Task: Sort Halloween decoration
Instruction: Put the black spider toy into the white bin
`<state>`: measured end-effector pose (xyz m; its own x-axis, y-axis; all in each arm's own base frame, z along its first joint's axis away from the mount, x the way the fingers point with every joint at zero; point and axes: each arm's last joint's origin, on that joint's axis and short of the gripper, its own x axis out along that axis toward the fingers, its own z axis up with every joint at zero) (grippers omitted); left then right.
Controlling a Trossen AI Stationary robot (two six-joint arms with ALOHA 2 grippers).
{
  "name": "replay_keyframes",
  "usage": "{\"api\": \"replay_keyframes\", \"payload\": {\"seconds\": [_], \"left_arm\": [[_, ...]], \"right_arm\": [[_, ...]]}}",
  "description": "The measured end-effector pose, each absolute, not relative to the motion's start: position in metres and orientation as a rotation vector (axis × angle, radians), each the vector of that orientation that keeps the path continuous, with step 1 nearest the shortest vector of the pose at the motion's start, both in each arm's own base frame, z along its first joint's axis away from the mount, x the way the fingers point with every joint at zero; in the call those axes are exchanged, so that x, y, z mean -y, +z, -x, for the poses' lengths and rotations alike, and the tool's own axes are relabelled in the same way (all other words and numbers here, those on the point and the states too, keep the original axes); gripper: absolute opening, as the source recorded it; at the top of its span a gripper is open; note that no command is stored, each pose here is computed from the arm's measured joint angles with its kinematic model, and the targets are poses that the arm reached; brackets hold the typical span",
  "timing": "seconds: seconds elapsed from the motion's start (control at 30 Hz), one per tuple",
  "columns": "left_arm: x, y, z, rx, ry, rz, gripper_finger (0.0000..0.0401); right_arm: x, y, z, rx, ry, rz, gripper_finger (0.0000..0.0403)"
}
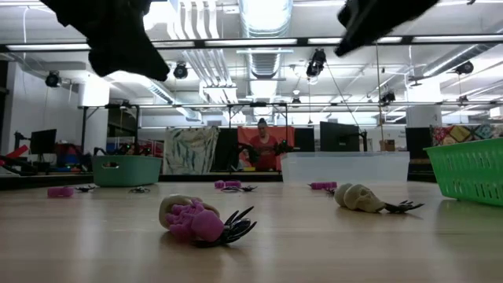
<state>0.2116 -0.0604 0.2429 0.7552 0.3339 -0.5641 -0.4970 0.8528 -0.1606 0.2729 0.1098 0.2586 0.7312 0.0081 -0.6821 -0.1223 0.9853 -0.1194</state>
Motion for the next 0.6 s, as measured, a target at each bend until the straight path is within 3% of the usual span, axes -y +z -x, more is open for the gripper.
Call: {"api": "replay_keyframes", "payload": {"seconds": [0.3,0.6], "left_arm": [[0.063,0.220,-0.218,-0.687,0.498,0.216,0.0082],[0.071,0.186,-0.231,-0.916,0.325,-0.058,0.0077]], "right_arm": [[-0.071,0.263,-0.298,-0.411,-0.022,0.152,0.0100],[-0.023,0.236,-0.322,-0.488,-0.051,0.094,0.0074]]}}
